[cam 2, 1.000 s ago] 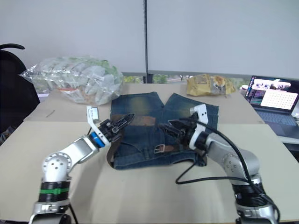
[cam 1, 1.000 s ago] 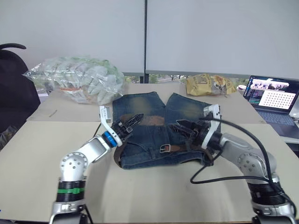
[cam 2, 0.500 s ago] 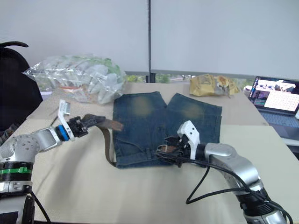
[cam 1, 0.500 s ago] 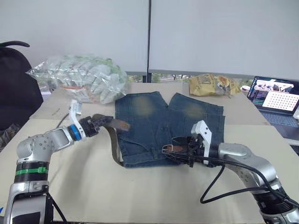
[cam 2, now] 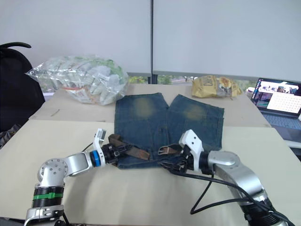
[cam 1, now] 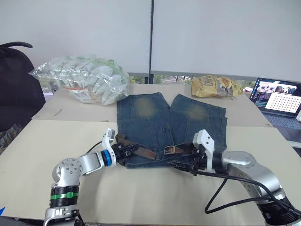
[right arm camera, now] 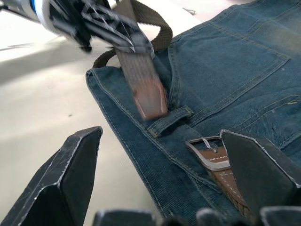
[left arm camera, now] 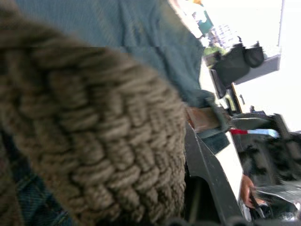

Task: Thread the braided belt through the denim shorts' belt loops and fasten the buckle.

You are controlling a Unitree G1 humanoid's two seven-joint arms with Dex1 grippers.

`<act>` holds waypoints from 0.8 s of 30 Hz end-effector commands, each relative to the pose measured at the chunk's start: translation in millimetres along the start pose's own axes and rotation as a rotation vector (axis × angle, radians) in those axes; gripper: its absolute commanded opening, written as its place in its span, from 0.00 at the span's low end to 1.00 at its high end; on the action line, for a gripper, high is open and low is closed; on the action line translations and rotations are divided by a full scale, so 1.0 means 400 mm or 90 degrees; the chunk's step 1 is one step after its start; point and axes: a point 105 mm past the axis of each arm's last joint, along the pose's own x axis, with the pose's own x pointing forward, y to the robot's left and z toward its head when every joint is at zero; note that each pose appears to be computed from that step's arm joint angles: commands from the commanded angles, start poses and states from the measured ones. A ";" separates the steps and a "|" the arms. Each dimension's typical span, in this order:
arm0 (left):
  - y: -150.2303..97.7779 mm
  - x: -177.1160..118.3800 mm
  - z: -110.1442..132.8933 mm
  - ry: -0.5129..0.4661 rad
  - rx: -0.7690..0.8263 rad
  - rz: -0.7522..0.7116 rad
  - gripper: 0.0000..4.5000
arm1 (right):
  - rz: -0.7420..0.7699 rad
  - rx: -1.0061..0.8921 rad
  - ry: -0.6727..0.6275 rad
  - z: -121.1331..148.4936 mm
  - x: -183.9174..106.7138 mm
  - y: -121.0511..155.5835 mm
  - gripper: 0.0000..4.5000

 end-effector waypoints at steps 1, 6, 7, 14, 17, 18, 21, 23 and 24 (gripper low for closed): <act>0.003 -0.001 0.004 -0.023 0.011 0.034 0.00 | -0.004 -0.033 -0.029 0.033 -0.006 0.006 0.99; 0.021 0.013 0.000 -0.042 0.007 0.093 0.00 | -0.009 -0.029 -0.026 0.029 -0.002 0.005 0.99; 0.020 0.016 0.003 -0.048 0.006 0.100 0.00 | -0.010 -0.029 -0.025 0.029 -0.002 0.005 0.99; -0.005 0.020 0.028 -0.067 0.019 0.109 0.00 | -0.015 -0.024 -0.021 0.025 -0.002 0.002 0.99; -0.011 0.019 0.031 -0.065 0.022 0.111 0.00 | -0.017 -0.023 -0.019 0.024 -0.002 0.002 0.99; -0.012 0.017 0.029 -0.059 0.027 0.114 0.00 | -0.019 -0.022 -0.020 0.024 -0.002 0.002 0.99; -0.021 0.019 0.017 -0.037 0.033 0.114 0.00 | -0.021 -0.020 -0.020 0.023 -0.003 0.002 0.99; -0.025 0.022 0.005 -0.022 0.024 0.113 0.00 | -0.023 -0.020 -0.020 0.023 -0.003 0.002 0.99; -0.022 0.023 -0.002 -0.016 0.020 0.118 0.00 | -0.023 -0.019 -0.021 0.023 -0.003 0.002 0.99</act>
